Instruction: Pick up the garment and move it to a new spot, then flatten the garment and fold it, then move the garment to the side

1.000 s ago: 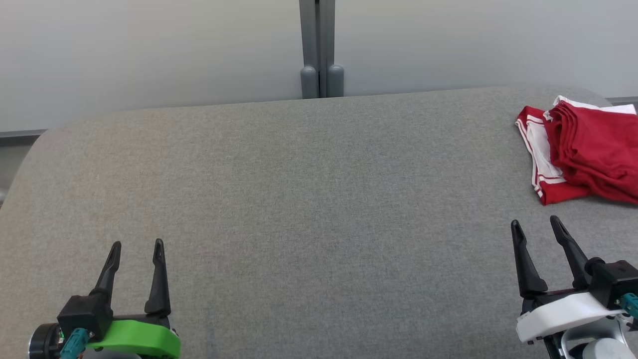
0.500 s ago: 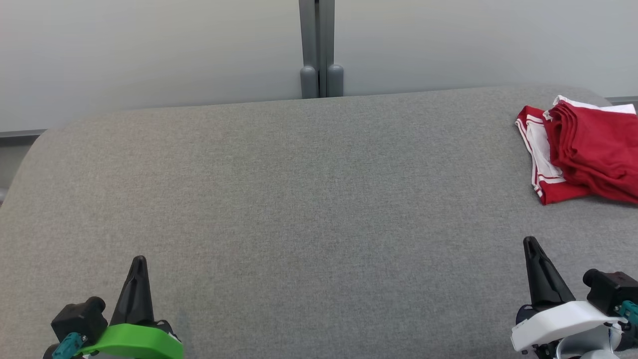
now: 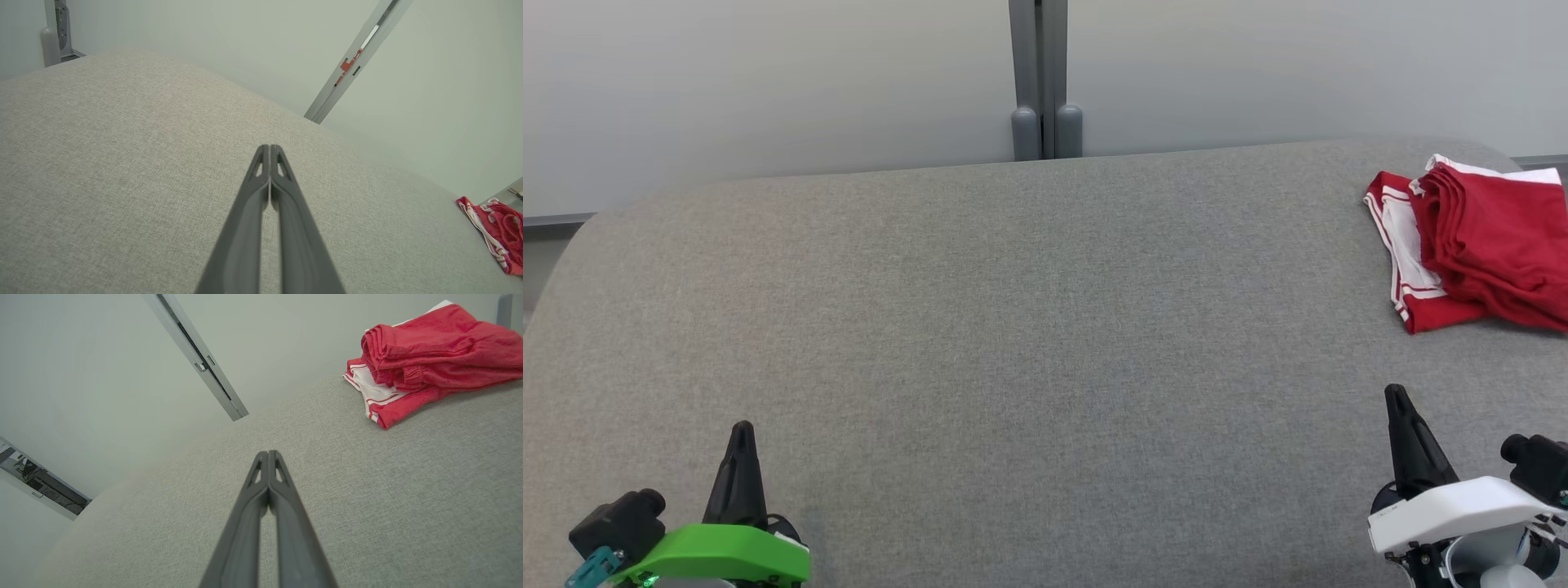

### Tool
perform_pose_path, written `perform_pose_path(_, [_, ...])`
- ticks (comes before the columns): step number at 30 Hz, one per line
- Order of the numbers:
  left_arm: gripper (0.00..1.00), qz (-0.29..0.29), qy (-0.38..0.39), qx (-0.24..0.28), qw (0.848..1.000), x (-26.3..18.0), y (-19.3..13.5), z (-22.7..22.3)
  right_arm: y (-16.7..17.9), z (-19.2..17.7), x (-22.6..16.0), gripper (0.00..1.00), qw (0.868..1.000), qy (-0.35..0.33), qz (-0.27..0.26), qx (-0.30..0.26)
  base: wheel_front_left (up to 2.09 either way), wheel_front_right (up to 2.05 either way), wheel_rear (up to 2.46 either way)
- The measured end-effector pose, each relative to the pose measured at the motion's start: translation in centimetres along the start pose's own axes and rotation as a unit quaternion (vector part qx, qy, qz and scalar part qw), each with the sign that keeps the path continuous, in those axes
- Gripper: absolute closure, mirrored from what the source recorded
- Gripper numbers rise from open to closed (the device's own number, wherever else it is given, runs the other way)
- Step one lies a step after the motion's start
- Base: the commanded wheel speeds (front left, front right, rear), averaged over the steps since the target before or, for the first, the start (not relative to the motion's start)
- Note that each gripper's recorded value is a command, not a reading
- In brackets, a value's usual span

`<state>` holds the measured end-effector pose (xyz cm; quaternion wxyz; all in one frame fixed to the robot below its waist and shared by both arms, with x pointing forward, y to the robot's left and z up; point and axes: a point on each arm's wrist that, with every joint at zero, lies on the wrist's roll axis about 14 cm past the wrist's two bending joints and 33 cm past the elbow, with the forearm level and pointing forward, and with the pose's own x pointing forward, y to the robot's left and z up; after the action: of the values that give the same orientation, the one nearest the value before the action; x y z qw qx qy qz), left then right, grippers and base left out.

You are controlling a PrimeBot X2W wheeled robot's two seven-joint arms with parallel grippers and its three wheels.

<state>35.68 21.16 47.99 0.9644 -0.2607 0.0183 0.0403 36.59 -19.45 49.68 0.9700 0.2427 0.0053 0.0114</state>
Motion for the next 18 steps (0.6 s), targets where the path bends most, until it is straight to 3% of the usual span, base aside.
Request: perform_pose_path(18, [1.00, 0.009, 0.008, -0.131, 0.991, 0.64, -0.08, 0.09, -0.41, 0.18, 0.63, 1.00, 0.991, 0.001, -0.016, 0.133, 0.00, 0.00, 0.00])
